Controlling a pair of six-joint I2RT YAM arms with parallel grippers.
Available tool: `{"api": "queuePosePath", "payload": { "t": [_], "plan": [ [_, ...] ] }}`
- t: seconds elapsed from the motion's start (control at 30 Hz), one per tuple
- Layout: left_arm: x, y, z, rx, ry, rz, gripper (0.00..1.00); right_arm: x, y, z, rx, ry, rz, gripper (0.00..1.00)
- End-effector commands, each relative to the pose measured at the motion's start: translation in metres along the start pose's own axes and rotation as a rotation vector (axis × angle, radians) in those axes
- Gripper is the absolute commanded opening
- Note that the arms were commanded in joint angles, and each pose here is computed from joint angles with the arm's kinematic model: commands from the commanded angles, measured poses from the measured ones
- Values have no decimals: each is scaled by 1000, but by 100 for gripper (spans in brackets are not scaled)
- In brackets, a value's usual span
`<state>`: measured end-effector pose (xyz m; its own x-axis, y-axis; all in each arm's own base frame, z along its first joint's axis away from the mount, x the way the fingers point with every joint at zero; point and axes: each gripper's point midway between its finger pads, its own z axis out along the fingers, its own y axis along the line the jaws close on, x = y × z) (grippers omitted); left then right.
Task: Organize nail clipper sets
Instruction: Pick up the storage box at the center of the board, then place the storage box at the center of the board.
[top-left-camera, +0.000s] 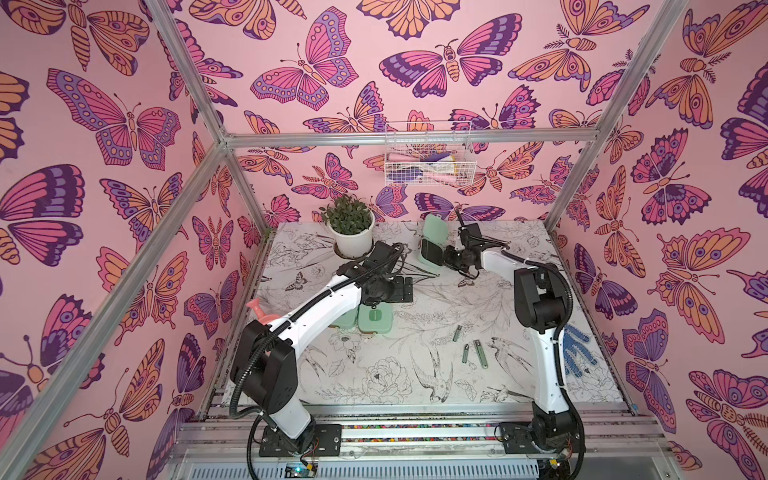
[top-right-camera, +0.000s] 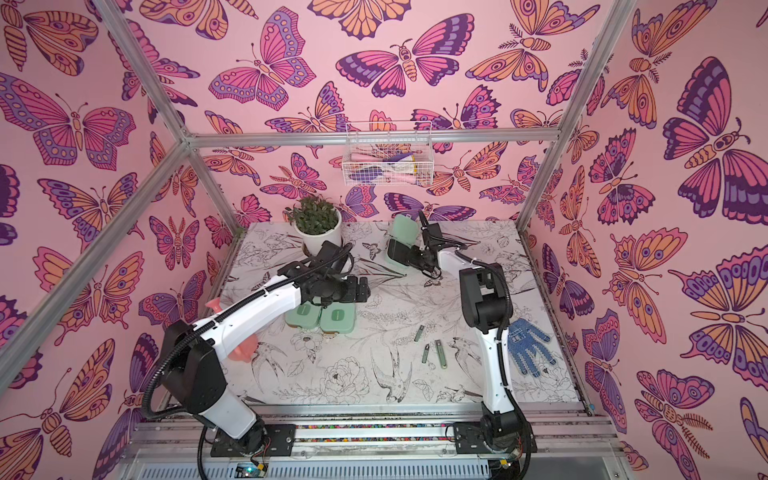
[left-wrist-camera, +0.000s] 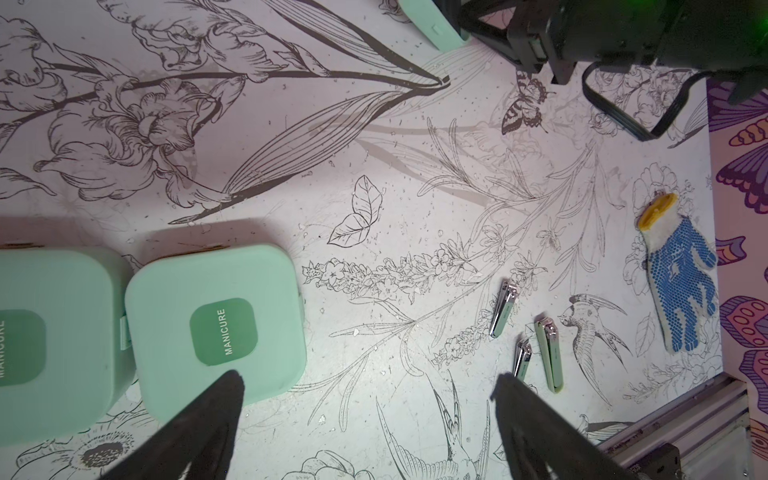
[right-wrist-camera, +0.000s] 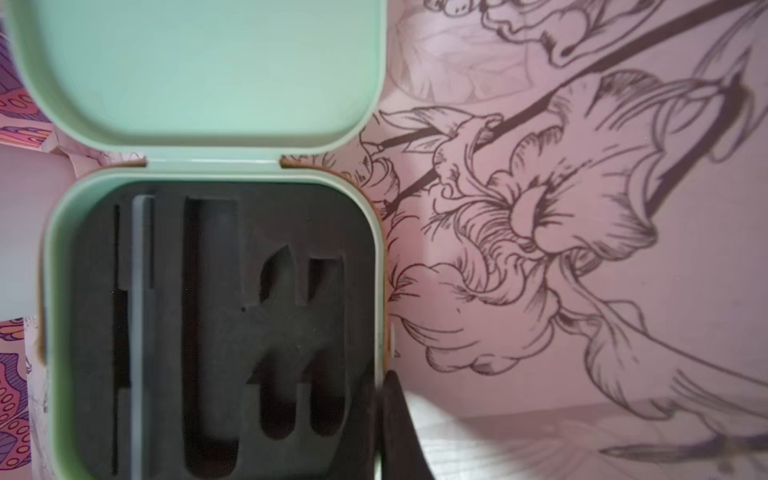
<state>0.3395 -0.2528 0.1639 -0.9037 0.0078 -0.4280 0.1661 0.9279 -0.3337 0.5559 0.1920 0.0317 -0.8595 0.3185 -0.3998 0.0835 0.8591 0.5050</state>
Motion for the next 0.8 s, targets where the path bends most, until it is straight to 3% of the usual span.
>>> {"api": "queuePosePath", "payload": {
  "t": [0.0, 0.13, 0.5, 0.77],
  "plan": [
    [7, 2, -1, 5, 15, -9, 95, 61, -37, -5, 122, 184, -1, 0],
    [11, 6, -6, -3, 9, -11, 95, 90, -37, -33, 145, 209, -47, 0],
    [39, 20, -10, -13, 43, -37, 95, 221, -29, -113, 214, 230, -222, 0],
    [55, 26, -9, -10, 62, -48, 95, 266, -34, -151, 307, 198, -256, 0]
  ]
}}
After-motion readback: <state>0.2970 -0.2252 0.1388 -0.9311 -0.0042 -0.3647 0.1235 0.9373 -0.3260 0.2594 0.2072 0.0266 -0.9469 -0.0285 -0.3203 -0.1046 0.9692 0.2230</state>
